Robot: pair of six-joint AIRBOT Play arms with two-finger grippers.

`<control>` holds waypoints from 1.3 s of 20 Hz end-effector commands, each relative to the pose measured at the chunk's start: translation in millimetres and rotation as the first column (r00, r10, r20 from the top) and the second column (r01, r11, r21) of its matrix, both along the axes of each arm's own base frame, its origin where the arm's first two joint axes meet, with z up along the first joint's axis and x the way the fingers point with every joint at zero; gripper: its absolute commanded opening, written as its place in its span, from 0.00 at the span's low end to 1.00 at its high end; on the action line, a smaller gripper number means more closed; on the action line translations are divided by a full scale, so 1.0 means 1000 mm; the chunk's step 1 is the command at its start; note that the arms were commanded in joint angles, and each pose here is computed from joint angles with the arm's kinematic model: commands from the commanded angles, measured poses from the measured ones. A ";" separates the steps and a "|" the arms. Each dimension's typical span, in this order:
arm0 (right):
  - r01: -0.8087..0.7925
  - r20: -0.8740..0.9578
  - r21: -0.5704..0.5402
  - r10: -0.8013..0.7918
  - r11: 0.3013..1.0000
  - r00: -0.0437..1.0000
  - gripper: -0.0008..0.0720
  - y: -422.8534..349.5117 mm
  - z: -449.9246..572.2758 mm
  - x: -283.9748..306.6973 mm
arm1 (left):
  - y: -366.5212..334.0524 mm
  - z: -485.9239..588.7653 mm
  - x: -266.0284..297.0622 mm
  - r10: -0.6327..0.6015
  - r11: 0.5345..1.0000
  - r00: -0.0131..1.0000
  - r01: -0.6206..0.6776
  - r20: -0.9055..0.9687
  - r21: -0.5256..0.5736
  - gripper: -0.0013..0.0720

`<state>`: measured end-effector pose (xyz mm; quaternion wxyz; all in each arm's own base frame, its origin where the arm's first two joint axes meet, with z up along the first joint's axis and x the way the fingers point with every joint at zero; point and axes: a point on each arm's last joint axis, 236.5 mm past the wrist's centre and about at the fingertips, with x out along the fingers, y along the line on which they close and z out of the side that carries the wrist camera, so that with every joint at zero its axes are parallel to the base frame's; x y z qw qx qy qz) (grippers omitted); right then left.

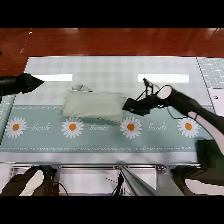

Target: Fold the shirts.

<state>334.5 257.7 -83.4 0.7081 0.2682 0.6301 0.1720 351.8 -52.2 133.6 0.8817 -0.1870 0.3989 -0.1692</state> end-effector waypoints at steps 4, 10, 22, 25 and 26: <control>0.174 0.054 0.109 -0.180 0.979 0.982 0.76 0.033 0.001 0.028 | 0.010 0.009 0.015 0.054 0.998 0.997 -0.055 0.062 0.010 0.05; 0.032 0.104 0.111 -0.043 0.993 0.994 0.03 0.008 0.024 0.025 | 0.011 0.009 0.016 0.059 0.998 0.996 -0.060 0.068 0.011 0.05; 0.629 0.418 -0.268 -0.500 0.730 0.759 0.03 -0.340 0.232 -0.047 | 0.042 0.020 0.055 0.195 0.979 0.963 -0.201 0.188 0.016 0.05; 0.718 0.336 -0.379 -0.635 0.585 0.695 0.03 -0.383 0.227 -0.118 | 0.049 0.016 0.064 0.222 0.973 0.955 -0.229 0.196 0.015 0.05; 0.731 0.315 -0.430 -0.671 0.529 0.671 0.03 -0.395 0.224 -0.141 | 0.051 0.011 0.068 0.229 0.972 0.955 -0.236 0.189 0.015 0.05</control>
